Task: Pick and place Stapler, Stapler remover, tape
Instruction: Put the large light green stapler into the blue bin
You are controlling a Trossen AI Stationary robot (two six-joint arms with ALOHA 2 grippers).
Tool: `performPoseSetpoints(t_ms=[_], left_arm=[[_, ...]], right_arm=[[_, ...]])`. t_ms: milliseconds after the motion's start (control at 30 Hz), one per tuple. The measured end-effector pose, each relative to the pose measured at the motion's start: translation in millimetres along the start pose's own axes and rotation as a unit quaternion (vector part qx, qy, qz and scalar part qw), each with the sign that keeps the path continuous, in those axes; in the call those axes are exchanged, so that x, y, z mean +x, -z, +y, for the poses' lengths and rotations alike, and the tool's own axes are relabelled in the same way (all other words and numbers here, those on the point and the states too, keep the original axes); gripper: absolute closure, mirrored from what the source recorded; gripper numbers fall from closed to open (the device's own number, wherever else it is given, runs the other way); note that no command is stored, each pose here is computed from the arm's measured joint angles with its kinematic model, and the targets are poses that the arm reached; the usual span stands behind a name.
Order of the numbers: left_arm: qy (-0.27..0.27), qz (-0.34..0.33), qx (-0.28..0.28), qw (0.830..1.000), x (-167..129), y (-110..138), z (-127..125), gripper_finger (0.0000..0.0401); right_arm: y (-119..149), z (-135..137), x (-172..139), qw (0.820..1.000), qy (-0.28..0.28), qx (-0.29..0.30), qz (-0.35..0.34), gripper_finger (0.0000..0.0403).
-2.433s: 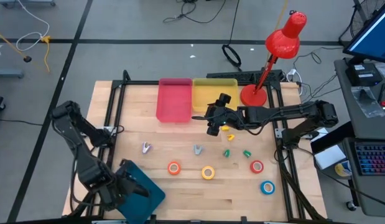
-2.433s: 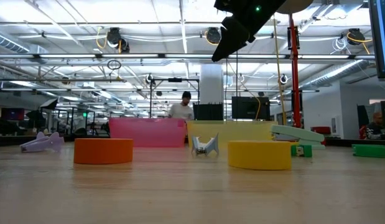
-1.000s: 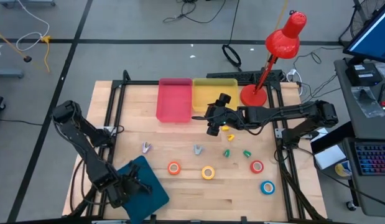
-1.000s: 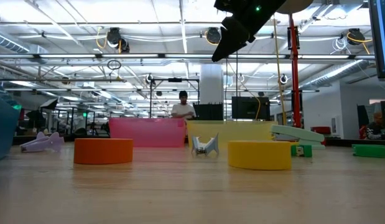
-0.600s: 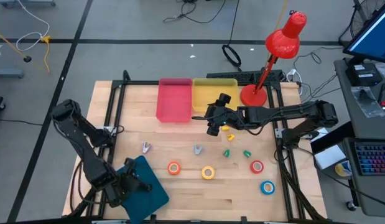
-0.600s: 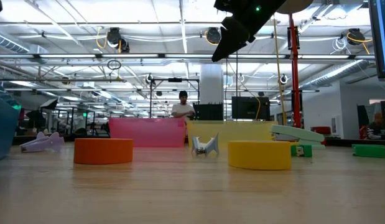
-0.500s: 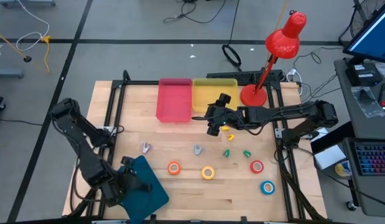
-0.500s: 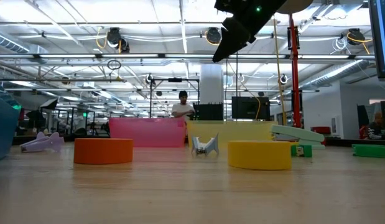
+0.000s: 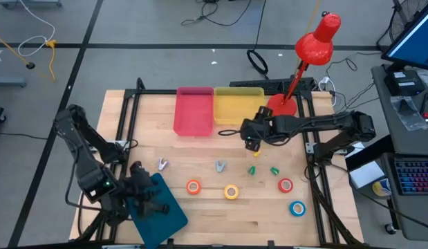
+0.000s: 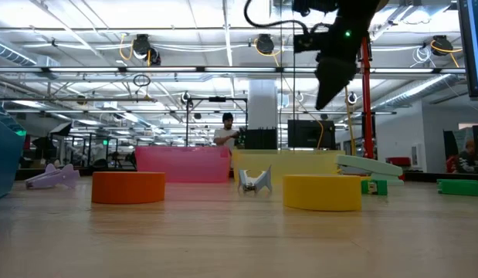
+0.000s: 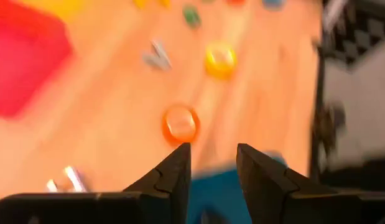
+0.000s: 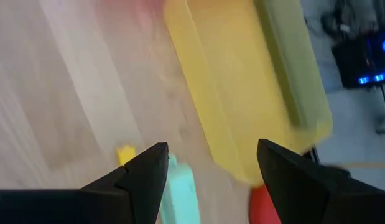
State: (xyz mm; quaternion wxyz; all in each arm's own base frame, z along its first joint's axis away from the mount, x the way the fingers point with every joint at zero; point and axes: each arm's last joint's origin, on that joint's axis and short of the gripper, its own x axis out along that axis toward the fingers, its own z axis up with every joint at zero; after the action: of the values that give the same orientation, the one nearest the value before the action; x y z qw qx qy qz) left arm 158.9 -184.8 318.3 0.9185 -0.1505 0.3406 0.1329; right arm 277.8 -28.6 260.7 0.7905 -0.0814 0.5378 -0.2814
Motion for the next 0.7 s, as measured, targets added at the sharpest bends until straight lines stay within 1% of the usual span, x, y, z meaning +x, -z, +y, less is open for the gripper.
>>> performPoseSetpoints(t_ms=[133, 233, 367, 533, 600, 700], left_arm=[[-0.046, -0.099, -0.029, 0.994, 4, -11, 5, 0.0274], [-0.074, -0.143, -0.057, 0.985, 9, -19, 10, 0.0274], [-0.097, -0.157, -0.102, 0.977, 18, -30, 17, 0.0274], [-0.122, -0.170, -0.163, 0.964, 29, -43, 27, 0.0274], [-0.131, -0.174, -0.179, 0.959, 32, -47, 30, 0.0274], [-0.141, -0.178, -0.188, 0.956, 36, -51, 34, 0.0274]], right_arm=[[8, -10, 4, 0.999, 0.012, -0.010, 0.046, 0.0165], [14, -17, 6, 0.996, 0.020, -0.019, 0.079, 0.0165], [19, -27, 10, 0.992, 0.028, -0.026, 0.117, 0.0165], [23, -37, 14, 0.988, 0.031, -0.048, 0.143, 0.0165], [24, -41, 15, 0.987, 0.031, -0.058, 0.149, 0.0165], [24, -45, 18, 0.985, 0.029, -0.079, 0.154, 0.0165]])
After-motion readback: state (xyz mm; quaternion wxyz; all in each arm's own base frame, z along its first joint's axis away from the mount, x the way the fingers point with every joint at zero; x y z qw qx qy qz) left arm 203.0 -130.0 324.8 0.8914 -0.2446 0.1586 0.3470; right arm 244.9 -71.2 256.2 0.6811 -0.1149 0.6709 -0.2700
